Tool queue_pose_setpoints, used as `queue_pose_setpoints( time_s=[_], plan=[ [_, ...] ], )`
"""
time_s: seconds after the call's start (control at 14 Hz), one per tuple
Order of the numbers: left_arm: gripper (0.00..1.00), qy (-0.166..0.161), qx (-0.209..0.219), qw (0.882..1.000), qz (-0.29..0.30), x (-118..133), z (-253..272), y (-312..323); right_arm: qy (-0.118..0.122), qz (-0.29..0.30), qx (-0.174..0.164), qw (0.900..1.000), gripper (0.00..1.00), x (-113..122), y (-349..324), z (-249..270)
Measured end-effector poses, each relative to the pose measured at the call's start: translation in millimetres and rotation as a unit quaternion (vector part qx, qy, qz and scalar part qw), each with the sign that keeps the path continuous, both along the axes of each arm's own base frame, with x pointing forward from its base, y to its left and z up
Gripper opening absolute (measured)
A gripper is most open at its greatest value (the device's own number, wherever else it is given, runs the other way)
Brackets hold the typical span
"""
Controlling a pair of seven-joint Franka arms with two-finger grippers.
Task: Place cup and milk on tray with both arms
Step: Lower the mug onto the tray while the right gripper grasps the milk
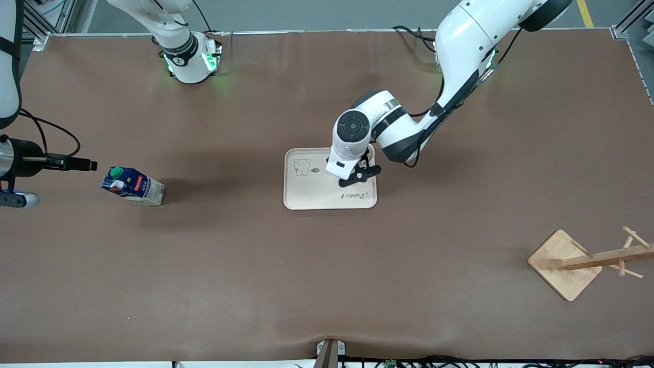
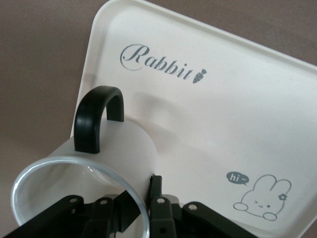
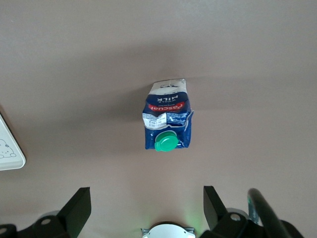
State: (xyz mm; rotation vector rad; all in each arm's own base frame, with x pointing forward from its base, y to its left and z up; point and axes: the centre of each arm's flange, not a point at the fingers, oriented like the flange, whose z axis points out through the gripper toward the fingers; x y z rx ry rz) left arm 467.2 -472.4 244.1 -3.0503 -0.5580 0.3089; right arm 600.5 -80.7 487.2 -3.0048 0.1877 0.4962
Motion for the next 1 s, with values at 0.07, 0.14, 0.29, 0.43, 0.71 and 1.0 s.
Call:
queue_pose_setpoints(
  time_s=[0.07,0.14,0.29,0.43,0.71,1.0],
  plan=[
    [0.08,0.000,0.003,1.000,0.003,1,-3,1,0.008,0.005,0.002,1.000,1.00,1,6,-6],
    [0.08,0.000,0.006,1.000,0.006,1,-4,1,0.019,0.011,0.003,1.000,1.00,1,13,-14],
    [0.08,0.003,0.010,1.000,0.007,-1,-8,0,0.037,0.016,0.005,0.999,1.00,3,20,-30],
    [0.08,0.007,0.011,1.000,0.001,-8,-13,-5,0.048,0.014,0.006,0.999,1.00,3,18,-43],
    [0.24,0.009,0.012,1.000,-0.004,-13,-16,-11,0.081,0.009,0.007,0.997,1.00,4,11,-80],
    [0.63,-0.023,0.021,0.999,-0.010,-4,-9,-11,0.083,0.007,-0.005,0.996,1.00,3,4,-114]
  ],
)
